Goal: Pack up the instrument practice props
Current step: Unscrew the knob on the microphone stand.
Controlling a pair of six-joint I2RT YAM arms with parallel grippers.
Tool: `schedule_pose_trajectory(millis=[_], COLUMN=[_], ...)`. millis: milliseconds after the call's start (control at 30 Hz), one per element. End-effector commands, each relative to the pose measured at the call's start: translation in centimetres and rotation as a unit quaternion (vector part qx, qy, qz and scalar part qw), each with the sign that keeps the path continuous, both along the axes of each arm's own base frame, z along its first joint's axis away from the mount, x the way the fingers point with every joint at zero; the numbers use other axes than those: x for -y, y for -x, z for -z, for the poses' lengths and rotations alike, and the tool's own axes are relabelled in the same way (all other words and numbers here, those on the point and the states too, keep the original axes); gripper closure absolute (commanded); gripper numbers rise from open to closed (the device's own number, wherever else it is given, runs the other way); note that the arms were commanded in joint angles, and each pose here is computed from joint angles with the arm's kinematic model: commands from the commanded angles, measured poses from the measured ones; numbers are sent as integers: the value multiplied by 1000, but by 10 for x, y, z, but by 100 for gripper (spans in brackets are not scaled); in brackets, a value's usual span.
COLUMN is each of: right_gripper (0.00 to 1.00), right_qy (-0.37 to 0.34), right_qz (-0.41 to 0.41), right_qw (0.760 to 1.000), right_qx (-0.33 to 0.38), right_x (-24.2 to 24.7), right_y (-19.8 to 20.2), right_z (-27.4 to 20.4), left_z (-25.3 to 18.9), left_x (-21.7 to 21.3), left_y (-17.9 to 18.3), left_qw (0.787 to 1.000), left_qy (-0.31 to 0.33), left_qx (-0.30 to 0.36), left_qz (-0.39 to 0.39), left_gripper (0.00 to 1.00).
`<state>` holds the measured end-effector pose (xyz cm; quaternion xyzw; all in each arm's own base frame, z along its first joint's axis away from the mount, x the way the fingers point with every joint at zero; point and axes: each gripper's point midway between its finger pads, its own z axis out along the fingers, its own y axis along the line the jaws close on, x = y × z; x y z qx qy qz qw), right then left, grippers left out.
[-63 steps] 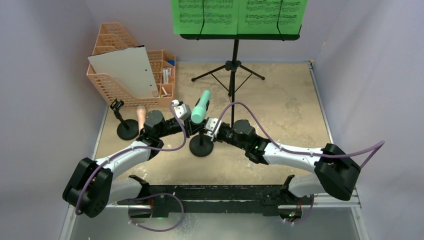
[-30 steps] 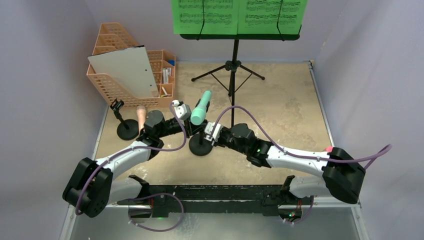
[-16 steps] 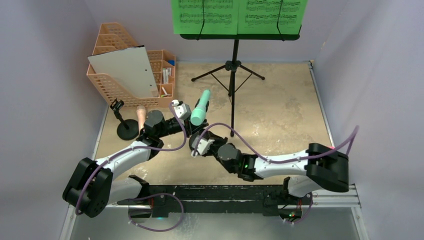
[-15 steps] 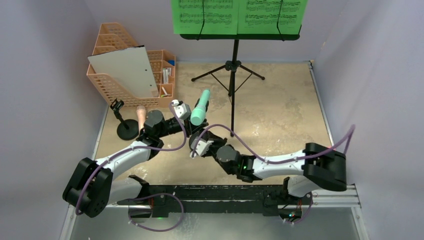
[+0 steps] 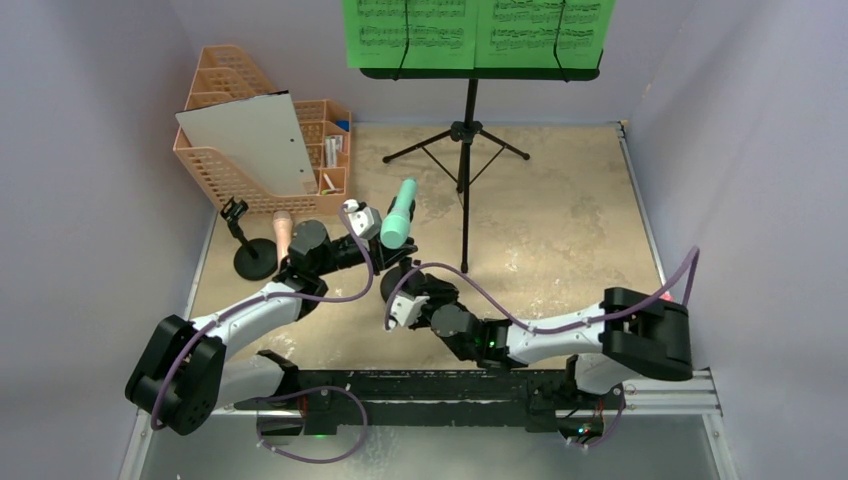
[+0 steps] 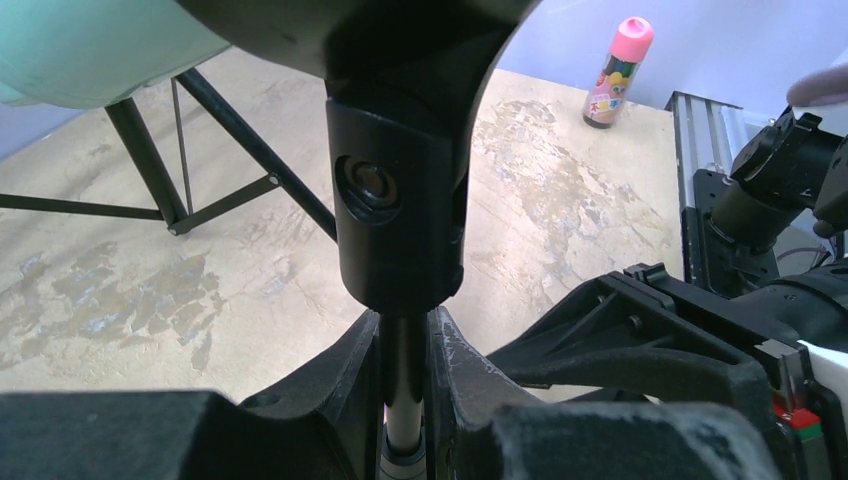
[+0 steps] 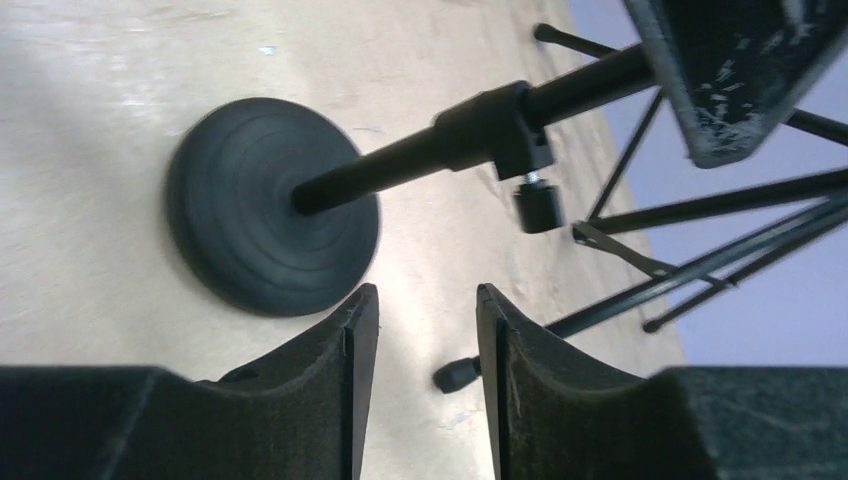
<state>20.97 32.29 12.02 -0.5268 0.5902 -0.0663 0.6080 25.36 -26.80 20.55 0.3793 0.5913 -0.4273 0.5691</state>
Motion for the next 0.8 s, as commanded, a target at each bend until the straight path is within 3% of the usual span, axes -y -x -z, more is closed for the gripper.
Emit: schedule_pose_trajectory(millis=[0, 233, 433, 767], right_gripper=[54, 35, 23, 22], right_qy=[-58, -196, -316, -479], right_qz=[-54, -80, -98, -61], right_qw=[994, 960, 912, 778], right_qx=[-76, -185, -241, -402], right_x=[-9, 4, 13, 19], right_y=[24, 17, 3, -23], right_z=[-4, -27, -61, -83], left_z=[-18, -17, -18, -18], left_x=[2, 3, 3, 3], left_y=[3, 4, 4, 5], left_qw=[1000, 1000, 1000, 999], left_qy=[16, 16, 16, 17], left_qx=[22, 22, 23, 24], left_qz=[8, 10, 10, 12], left_gripper=[100, 100, 100, 100])
